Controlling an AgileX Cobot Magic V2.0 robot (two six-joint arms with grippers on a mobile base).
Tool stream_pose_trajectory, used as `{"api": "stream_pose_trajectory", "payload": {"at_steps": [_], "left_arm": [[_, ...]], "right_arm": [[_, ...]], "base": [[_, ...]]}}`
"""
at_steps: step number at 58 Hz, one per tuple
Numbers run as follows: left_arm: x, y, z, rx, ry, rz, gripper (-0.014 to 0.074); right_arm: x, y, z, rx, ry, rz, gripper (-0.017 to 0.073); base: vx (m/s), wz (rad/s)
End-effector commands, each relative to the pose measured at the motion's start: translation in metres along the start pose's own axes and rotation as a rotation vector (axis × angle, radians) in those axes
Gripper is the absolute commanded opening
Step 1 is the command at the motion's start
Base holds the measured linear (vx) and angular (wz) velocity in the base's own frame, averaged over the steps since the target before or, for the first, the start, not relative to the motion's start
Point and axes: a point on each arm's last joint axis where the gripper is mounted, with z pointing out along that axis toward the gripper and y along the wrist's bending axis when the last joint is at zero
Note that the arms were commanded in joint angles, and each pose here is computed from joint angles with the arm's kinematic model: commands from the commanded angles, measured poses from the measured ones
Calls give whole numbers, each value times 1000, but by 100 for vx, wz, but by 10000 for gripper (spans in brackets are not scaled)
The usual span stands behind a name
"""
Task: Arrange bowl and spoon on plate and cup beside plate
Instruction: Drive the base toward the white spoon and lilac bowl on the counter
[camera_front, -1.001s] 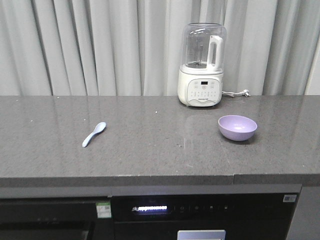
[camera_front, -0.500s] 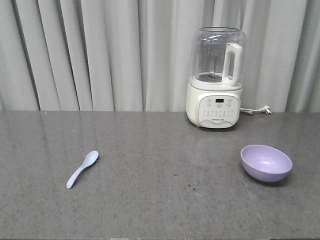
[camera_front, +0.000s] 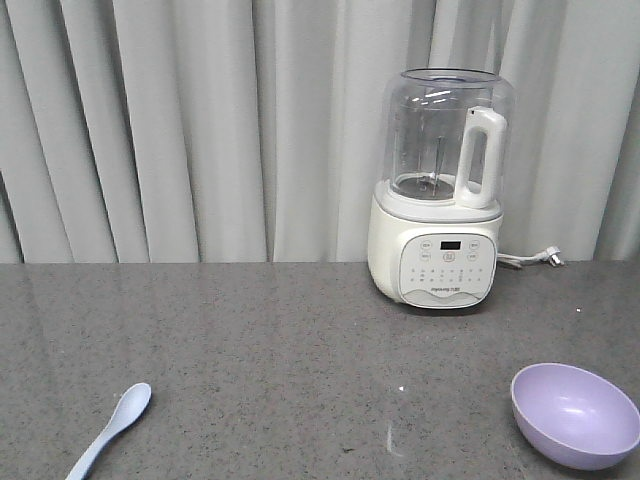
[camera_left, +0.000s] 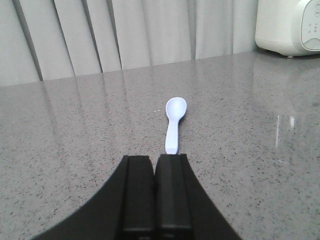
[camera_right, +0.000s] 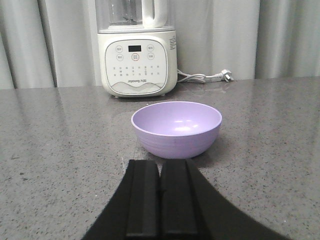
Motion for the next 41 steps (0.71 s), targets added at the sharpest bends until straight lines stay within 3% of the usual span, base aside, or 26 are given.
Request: {"api": "stream_pose_trajectory", "payload": {"at_steps": [1, 35, 41], "left_arm": [[-17, 0, -4, 1, -130, -8, -6], [-17, 0, -4, 1, -130, -8, -6], [-20, 0, -4, 1, -153, -7, -6]], "right_arm": [[-7, 1, 0, -5, -89, -20, -8], [-7, 1, 0, -5, -93, -14, -8], [-15, 1, -2, -13, -177, -11, -8]], "base": [[13, -6], [4, -2], [0, 0]]}}
